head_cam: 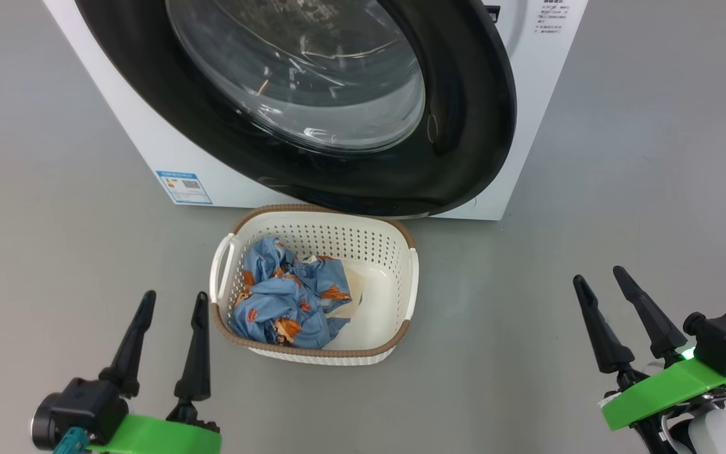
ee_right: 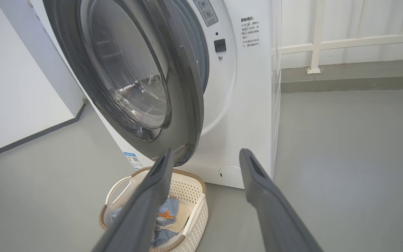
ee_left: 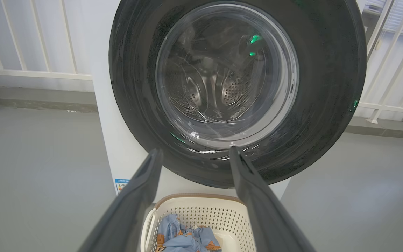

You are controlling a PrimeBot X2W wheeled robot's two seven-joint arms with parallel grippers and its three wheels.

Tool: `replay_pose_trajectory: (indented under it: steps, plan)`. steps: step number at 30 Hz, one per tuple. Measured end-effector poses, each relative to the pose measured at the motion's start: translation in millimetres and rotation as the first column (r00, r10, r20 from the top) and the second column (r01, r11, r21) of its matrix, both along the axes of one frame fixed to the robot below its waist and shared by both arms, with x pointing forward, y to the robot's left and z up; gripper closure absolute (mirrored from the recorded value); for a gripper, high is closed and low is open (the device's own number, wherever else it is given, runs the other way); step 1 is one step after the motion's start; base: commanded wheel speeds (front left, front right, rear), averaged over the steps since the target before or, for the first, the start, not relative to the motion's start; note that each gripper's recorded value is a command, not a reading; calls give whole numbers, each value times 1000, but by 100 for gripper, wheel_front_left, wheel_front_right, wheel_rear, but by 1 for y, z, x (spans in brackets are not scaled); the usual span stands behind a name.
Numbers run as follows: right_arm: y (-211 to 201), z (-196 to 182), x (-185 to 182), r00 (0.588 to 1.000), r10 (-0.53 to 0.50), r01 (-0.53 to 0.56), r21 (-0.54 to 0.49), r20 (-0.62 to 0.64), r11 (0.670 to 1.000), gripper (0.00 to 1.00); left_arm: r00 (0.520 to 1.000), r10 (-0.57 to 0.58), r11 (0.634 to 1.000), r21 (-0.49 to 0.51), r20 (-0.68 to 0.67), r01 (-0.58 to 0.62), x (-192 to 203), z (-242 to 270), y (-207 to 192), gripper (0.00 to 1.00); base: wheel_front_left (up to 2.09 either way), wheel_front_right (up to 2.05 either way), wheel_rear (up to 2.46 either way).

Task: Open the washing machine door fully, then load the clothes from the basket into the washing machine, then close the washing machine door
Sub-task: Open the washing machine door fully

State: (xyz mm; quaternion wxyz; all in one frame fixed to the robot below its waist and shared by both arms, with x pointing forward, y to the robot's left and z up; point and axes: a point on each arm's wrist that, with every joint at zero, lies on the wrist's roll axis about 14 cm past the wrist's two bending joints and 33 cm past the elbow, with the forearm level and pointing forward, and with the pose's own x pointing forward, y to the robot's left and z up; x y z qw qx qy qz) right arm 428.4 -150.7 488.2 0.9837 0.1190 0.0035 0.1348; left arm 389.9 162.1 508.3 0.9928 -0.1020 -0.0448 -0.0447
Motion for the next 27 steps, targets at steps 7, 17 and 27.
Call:
replay_pose_trajectory:
  steps: [7,17,27]
  plan:
    - [-2,7,11,1000,2,-2,3,19,1000,100,1000,4,1000,1,-10,-4,1,-3,1,0,0,0,0]
    - [0,31,45,999,0,-7,181,40,983,100,1000,5,1000,2,-27,-5,3,-9,2,0,0,0,0]
    - [1,42,78,998,42,-15,435,-53,900,100,999,18,1000,6,-44,-18,4,-15,6,0,0,0,0]
